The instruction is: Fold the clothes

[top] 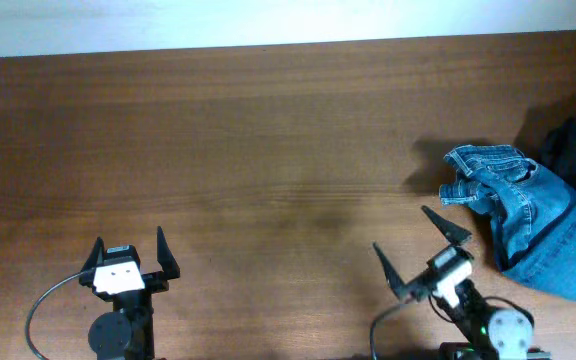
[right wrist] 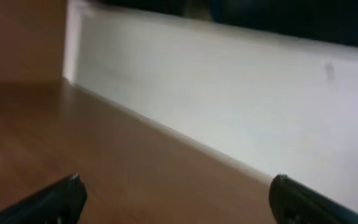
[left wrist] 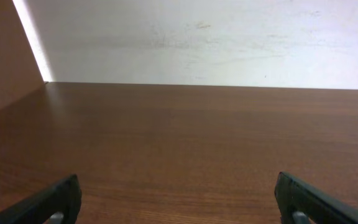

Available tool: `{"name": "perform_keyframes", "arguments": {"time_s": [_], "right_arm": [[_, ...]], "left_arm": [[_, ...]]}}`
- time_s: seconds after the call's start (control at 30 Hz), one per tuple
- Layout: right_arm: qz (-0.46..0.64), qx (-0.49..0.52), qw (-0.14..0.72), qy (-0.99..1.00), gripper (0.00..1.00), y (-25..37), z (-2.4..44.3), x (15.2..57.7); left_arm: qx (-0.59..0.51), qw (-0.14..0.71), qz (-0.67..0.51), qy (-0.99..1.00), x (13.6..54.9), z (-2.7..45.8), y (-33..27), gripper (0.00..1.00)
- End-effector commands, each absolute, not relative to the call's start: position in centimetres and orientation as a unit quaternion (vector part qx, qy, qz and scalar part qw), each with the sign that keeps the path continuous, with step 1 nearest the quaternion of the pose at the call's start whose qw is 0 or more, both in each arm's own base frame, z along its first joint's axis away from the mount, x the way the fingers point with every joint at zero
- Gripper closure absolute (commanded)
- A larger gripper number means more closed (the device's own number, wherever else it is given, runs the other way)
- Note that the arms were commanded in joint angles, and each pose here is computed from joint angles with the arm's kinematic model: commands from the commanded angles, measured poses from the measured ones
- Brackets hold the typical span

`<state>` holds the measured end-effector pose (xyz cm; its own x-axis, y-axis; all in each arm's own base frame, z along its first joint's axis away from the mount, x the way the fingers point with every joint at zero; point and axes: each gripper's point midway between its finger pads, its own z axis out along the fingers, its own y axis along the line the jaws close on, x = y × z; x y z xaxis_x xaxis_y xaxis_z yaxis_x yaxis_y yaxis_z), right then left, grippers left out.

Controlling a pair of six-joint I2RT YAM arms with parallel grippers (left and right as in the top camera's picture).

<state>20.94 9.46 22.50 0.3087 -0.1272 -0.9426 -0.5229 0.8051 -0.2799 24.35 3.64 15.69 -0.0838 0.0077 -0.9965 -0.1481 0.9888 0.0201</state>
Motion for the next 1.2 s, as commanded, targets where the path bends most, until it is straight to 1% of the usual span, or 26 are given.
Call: {"name": "perform_keyframes", "arguments": {"time_s": [0.0, 0.2, 0.27, 0.33, 0.4, 0.43, 0.53, 0.6, 0.63, 0.67, 0.7, 0.73, 0.87, 0.97, 1.03, 1.1, 1.17], "right_arm": [[0.192, -0.322, 0.76, 0.53, 0.01, 11.4, 24.4, 18.7], [0.172, -0.313, 0.787, 0.503, 0.01, 11.0, 29.9, 17.5], [0.168, -0.293, 0.781, 0.525, 0.01, 10.5, 30.9, 18.0], [0.169, -0.266, 0.756, 0.574, 0.01, 9.8, 31.0, 19.4], [0.132, -0.209, 0.702, 0.668, 0.01, 7.5, 30.1, 22.5], [0.122, -0.201, 0.693, 0.682, 0.02, 7.1, 30.1, 23.0], [0.064, -0.183, 0.616, 0.764, 0.01, 4.8, 30.3, 25.8], [0.013, -0.175, 0.53, 0.83, 0.01, 2.6, 29.8, 27.6], [0.003, -0.173, 0.51, 0.843, 0.01, 2.1, 29.6, 27.9], [-0.018, -0.164, 0.449, 0.878, 0.01, 0.9, 28.9, 28.6], [-0.026, -0.159, 0.42, 0.893, 0.01, 0.3, 28.6, 28.9], [-0.04, -0.148, 0.364, 0.919, 0.01, -0.7, 27.9, 29.2], [-0.038, -0.142, 0.26, 0.954, 0.01, -1.6, 26.1, 30.6], [-0.032, -0.142, 0.211, 0.967, 0.01, -1.8, 24.3, 31.3], [-0.068, -0.124, 0.17, 0.975, 0.01, -3.5, 22.8, 31.3], [-0.13, -0.044, 0.16, 0.978, 0.01, -6.4, 22.7, 31.5], [-0.147, 0.013, 0.173, 0.974, 0.01, -8.6, 23.2, 31.6]], "left_arm": [[-0.039, 0.675, 0.06, 0.734, 24.3, 15.6, 3.5, 0.01], [-0.04, 0.675, 0.06, 0.734, 24.3, 15.6, 3.5, 0.01], [-0.039, 0.675, 0.06, 0.734, 24.3, 15.6, 3.5, 0.01], [-0.039, 0.675, 0.06, 0.734, 24.3, 15.6, 3.5, 0.01], [-0.04, 0.675, 0.06, 0.734, 24.3, 15.6, 3.5, 0.01], [-0.04, 0.675, 0.06, 0.734, 24.3, 15.6, 3.5, 0.01], [-0.039, 0.675, 0.06, 0.734, 24.3, 15.6, 3.5, 0.01], [-0.039, 0.675, 0.06, 0.734, 24.3, 15.6, 3.5, 0.01], [-0.04, 0.675, 0.06, 0.734, 24.3, 15.6, 3.5, 0.01], [-0.039, 0.675, 0.06, 0.734, 24.3, 15.6, 3.5, 0.01], [-0.039, 0.675, 0.06, 0.734, 24.3, 15.6, 3.5, 0.01], [-0.039, 0.675, 0.06, 0.734, 24.3, 15.6, 3.5, 0.01], [-0.039, 0.675, 0.06, 0.734, 24.3, 15.6, 3.5, 0.01], [-0.039, 0.675, 0.06, 0.734, 24.3, 15.6, 3.5, 0.01], [-0.039, 0.675, 0.06, 0.734, 24.3, 15.6, 3.5, 0.01], [-0.039, 0.675, 0.06, 0.734, 24.3, 15.6, 3.5, 0.01], [-0.039, 0.675, 0.06, 0.734, 24.3, 15.6, 3.5, 0.01]]}}
